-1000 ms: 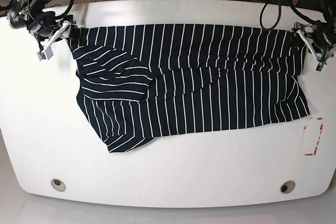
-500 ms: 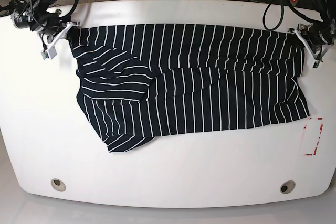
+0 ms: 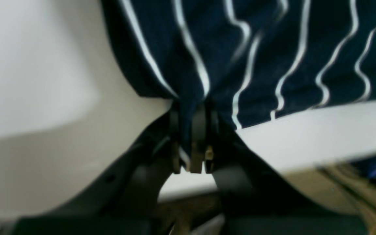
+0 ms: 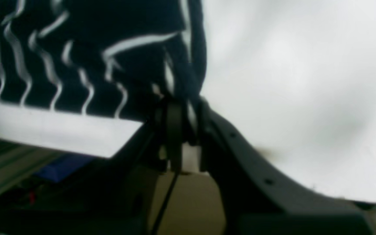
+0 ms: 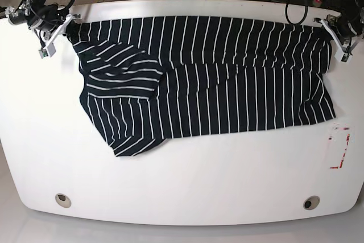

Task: Fold the T-shirt properly
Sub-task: 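Stretch the shirt edge taut between both grippers and release, then reach both grippers to the shirt's hem edge and grasp it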

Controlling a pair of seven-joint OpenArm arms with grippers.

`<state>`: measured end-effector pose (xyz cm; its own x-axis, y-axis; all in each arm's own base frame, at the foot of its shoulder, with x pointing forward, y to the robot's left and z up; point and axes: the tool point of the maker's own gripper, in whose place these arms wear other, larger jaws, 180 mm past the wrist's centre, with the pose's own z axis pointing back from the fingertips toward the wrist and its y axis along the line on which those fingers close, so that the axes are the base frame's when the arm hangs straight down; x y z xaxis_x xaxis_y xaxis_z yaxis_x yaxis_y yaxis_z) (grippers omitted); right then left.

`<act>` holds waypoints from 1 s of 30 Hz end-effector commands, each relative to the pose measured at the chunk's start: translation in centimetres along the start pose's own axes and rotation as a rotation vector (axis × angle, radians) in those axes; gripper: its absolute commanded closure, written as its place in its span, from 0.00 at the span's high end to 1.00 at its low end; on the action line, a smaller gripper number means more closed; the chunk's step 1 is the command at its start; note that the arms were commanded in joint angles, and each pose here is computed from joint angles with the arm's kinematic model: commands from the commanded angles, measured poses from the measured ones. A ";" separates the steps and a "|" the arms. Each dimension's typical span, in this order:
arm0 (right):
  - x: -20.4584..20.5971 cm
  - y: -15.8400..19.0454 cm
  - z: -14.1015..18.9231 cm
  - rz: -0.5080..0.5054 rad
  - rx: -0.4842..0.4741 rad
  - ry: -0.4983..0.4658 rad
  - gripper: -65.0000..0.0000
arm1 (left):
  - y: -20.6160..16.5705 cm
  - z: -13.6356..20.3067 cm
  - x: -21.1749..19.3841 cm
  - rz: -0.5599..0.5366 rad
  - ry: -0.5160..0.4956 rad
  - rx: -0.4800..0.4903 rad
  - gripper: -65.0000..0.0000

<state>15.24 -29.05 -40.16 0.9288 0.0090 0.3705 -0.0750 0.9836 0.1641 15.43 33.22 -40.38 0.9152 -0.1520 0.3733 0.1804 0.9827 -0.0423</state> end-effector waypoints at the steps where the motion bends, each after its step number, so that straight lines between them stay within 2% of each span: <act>1: 0.6 -0.4 1.3 0.039 -0.024 -0.023 0.08 | 0.7 1.5 0.7 -0.054 -0.015 0.044 0.01; 5: -0.2 0.3 1.5 0.033 0.009 -0.024 0.09 | 0.3 1.8 0.2 -0.073 -0.001 0.044 0.02; 6: -0.4 0.4 1.5 0.031 0.012 -0.022 0.12 | 0.3 1.8 0.1 -0.074 0.002 0.042 0.02; 9: -0.4 0.5 1.5 0.030 0.017 -0.023 0.31 | 0.3 1.7 0.2 -0.074 0.001 0.043 0.06; 10: -0.3 0.5 1.6 0.034 0.015 -0.028 0.44 | 0.2 1.7 0.3 -0.073 -0.002 0.041 0.14; 12: 0.2 0.4 2.0 0.046 -0.001 -0.041 0.62 | 0.3 1.7 0.4 -0.075 -0.006 0.042 0.31; 13: 0.5 0.1 2.6 0.044 -0.021 -0.060 0.73 | 0.3 1.7 0.9 -0.076 -0.017 0.044 0.43; 15: 1.1 -0.4 3.4 0.045 -0.051 -0.086 0.82 | 0.4 1.7 1.2 -0.077 -0.015 0.047 0.60; 17: 1.5 -0.8 4.0 0.054 -0.072 -0.100 0.82 | 0.8 1.9 1.2 -0.076 0.015 0.058 0.71; 22: 4.8 -2.2 5.0 0.086 -0.109 -0.163 0.72 | 1.4 2.9 4.1 -0.116 -0.005 0.097 0.63; 24: 6.1 -2.3 4.5 0.079 -0.090 -0.184 0.69 | 1.5 3.4 5.6 -0.131 -0.034 0.114 0.61; 30: 10.9 -2.6 2.3 0.061 -0.053 -0.226 0.68 | 2.0 4.4 10.3 -0.151 -0.143 0.149 0.60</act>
<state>22.52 -31.10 -35.70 0.8421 0.0245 0.5388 -0.1045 0.9875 0.1184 21.68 33.44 -34.52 0.8532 -0.2724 0.4449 0.2485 0.9621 0.1125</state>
